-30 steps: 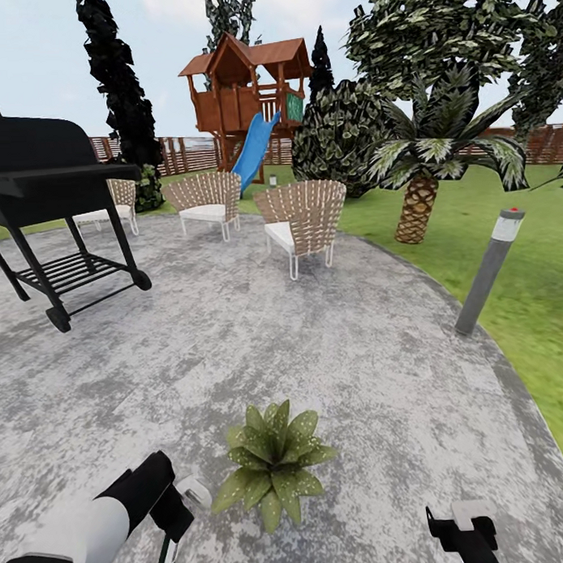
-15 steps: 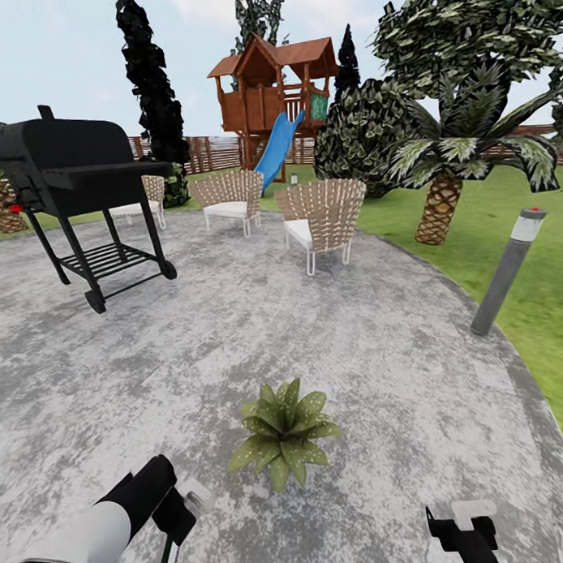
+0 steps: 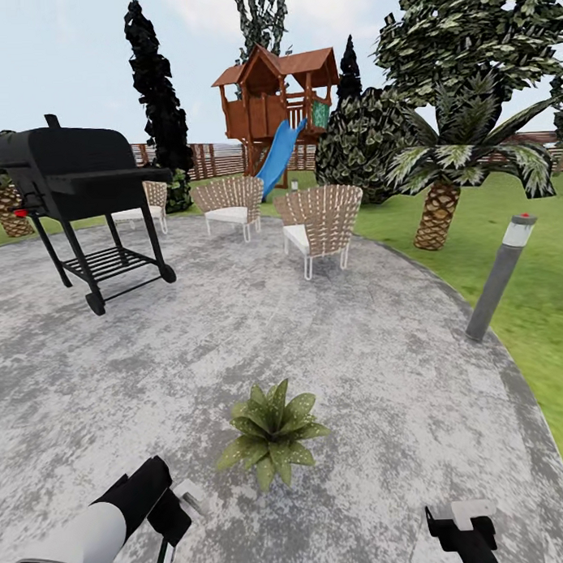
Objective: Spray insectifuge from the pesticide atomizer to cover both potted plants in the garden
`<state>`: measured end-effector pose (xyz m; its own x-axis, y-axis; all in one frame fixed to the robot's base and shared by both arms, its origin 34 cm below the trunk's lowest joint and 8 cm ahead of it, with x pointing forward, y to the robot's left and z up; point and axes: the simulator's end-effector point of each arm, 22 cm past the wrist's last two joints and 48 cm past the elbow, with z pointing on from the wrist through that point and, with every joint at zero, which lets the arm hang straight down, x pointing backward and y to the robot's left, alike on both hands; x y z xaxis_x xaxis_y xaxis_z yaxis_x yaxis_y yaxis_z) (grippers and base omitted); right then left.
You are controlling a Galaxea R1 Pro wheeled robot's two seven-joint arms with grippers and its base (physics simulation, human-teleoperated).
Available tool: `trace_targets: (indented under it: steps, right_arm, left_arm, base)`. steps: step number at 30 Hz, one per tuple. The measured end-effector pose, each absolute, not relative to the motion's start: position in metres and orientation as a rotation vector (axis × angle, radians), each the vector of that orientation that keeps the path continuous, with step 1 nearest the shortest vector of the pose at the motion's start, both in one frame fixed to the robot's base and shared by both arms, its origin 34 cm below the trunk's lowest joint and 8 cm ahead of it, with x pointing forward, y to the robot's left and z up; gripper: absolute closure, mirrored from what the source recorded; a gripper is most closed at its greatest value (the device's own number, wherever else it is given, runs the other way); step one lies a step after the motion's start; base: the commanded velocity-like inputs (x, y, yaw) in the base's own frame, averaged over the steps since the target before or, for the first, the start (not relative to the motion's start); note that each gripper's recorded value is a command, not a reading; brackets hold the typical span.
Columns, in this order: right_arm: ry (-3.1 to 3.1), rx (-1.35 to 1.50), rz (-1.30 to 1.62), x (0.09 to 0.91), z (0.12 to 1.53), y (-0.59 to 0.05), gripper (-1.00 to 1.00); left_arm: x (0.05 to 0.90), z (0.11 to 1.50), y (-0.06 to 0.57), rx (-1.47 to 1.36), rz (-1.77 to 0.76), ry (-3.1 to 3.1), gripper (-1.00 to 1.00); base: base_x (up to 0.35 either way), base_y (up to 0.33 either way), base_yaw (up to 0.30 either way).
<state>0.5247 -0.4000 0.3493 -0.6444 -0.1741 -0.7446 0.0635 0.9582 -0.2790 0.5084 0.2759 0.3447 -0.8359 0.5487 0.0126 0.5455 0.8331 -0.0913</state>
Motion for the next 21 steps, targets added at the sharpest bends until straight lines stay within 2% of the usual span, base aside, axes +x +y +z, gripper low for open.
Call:
trace_targets:
  steps: [3, 6, 15, 21]
  right_arm:
    - [2.245, -0.078, -0.353, 0.525, 0.349, -0.400, -1.00]
    - [2.246, -0.079, -0.353, 0.525, 0.349, -0.400, -1.00]
    - [2.251, -0.094, -0.326, 0.525, 0.346, -0.387, -1.00]
    - [2.171, -0.425, -0.115, 0.560, 0.365, -0.317, -1.00]
  left_arm:
    - [0.518, 0.344, 0.283, -0.943, 0.160, -3.018, 1.00]
    - [0.524, 0.345, 0.288, -0.866, 0.251, -3.104, 1.00]
    - [0.533, 0.348, 0.288, -0.910, 0.268, -3.142, 1.00]
    - [0.550, 0.354, 0.274, -1.069, 0.332, -3.194, 1.00]
  base:
    - [0.000, 0.000, 0.000]
    - [-0.037, 0.025, 0.000]
    - [-0.163, 0.147, 0.000]
    - [-0.010, 0.009, 0.000]
